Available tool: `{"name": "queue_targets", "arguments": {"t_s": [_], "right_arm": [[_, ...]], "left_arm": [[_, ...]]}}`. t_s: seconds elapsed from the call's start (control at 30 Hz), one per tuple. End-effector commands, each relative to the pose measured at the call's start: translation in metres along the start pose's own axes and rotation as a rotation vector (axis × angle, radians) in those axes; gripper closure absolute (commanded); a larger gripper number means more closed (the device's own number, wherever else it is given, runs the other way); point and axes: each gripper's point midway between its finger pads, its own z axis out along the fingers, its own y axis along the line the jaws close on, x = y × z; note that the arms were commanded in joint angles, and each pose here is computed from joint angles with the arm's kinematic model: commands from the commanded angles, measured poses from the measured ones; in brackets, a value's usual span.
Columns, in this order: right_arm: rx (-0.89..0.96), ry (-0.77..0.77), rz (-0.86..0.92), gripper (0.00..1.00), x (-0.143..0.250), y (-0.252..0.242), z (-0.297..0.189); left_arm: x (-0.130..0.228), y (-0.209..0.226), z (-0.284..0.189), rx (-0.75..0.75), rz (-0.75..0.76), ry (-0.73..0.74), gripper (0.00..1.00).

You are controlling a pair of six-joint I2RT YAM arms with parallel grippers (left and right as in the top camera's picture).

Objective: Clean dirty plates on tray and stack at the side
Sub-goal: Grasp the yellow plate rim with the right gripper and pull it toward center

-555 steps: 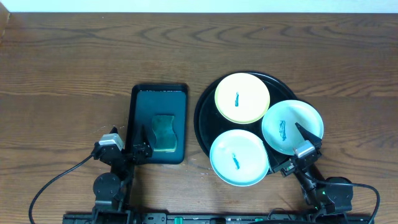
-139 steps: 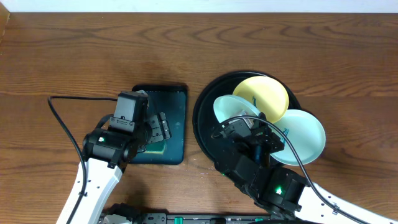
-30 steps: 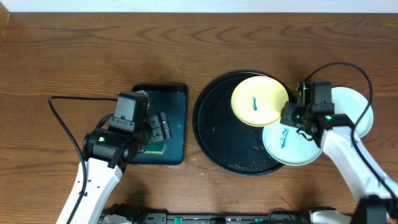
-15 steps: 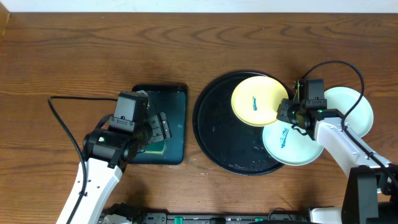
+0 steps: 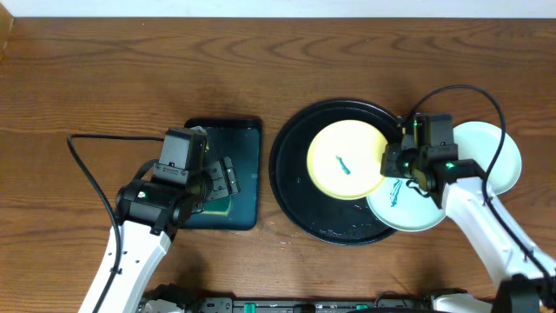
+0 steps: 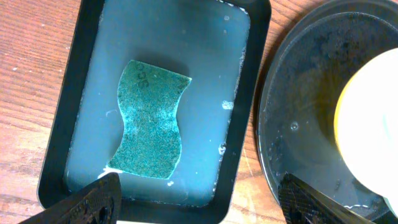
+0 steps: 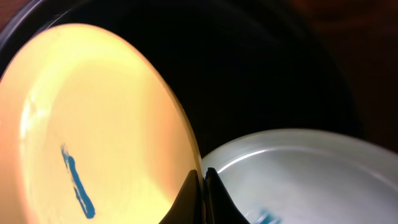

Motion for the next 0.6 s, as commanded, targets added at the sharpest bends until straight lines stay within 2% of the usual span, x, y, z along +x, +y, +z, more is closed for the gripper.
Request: {"name": "queue_targets", "arguments": {"t_s": [0.0,0.13,0.3,0.33,0.37,0.4,0.57], "right_arm": [[-0.060,0.053,-0.127,0.99,0.019,0.026,-0.004],[-0.009,0.135,-0.008,0.99,0.045,0.033,0.005],[0.119,0.124,0.179,0.99,0.060,0.033,0.014],[0.113,0.124,0.200,0.93,0.061,0.038,0.015],[0.103,0.121,0.205,0.80,0.062,0.043,0.015],[0.090,0.113,0.197,0.71,0.061,0.048,0.016],[0.066,0.034,-0.011,0.69,0.038,0.056,0.012]], "left_arm": [[-0.006,-0.001,-0.004,0.000,0.002,-0.016,0.18],[-0.006,-0.001,-0.004,0.000,0.002,-0.016,0.19],[-0.006,-0.001,-0.004,0.000,0.002,-0.016,0.19],[-0.006,-0.001,-0.004,0.000,0.002,-0.016,0.19],[-0.006,-0.001,-0.004,0.000,0.002,-0.016,0.18],[-0.006,-0.001,-0.004,0.000,0.002,-0.016,0.19],[-0.006,-0.001,-0.004,0.001,0.001,-0.015,0.19]]}}
